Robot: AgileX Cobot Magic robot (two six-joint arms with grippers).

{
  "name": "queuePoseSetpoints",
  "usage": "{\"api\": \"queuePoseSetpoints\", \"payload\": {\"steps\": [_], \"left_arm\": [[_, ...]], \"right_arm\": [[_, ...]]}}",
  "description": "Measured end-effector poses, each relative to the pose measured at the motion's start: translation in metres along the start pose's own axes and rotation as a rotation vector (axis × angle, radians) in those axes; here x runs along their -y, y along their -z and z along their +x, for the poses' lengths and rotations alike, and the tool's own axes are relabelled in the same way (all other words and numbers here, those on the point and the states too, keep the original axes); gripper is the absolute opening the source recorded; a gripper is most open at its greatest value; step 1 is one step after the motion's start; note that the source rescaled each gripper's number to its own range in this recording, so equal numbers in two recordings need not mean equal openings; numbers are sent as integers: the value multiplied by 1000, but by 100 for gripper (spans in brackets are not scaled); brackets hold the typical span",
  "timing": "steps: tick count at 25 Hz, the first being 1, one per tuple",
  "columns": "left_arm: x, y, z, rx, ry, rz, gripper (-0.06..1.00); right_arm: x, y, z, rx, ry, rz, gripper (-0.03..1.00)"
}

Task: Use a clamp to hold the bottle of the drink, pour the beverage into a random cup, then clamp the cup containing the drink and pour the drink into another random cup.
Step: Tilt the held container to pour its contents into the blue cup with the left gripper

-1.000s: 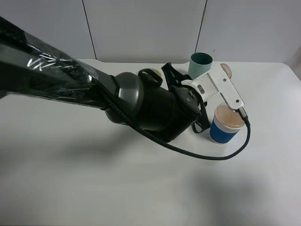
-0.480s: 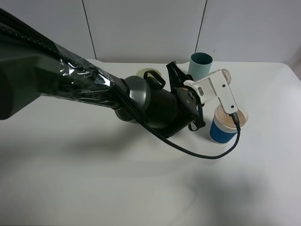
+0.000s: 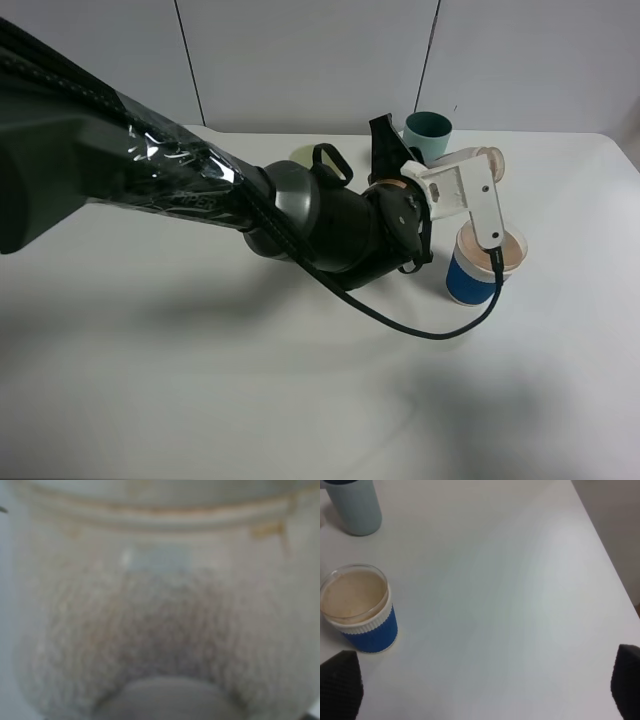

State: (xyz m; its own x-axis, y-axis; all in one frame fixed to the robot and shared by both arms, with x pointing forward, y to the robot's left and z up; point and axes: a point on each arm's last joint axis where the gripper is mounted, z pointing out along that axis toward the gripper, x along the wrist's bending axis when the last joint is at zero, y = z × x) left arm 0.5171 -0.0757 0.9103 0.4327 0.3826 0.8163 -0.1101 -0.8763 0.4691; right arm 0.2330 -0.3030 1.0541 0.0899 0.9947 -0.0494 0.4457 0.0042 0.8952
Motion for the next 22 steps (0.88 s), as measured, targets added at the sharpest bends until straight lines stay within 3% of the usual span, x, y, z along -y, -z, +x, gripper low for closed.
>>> {"api": "queuePoseSetpoints", "payload": {"steps": [22], "left_arm": [[-7, -7, 1, -92, -220, -149, 1]], "right_arm": [[0, 0, 0, 0, 0, 0, 100]]}}
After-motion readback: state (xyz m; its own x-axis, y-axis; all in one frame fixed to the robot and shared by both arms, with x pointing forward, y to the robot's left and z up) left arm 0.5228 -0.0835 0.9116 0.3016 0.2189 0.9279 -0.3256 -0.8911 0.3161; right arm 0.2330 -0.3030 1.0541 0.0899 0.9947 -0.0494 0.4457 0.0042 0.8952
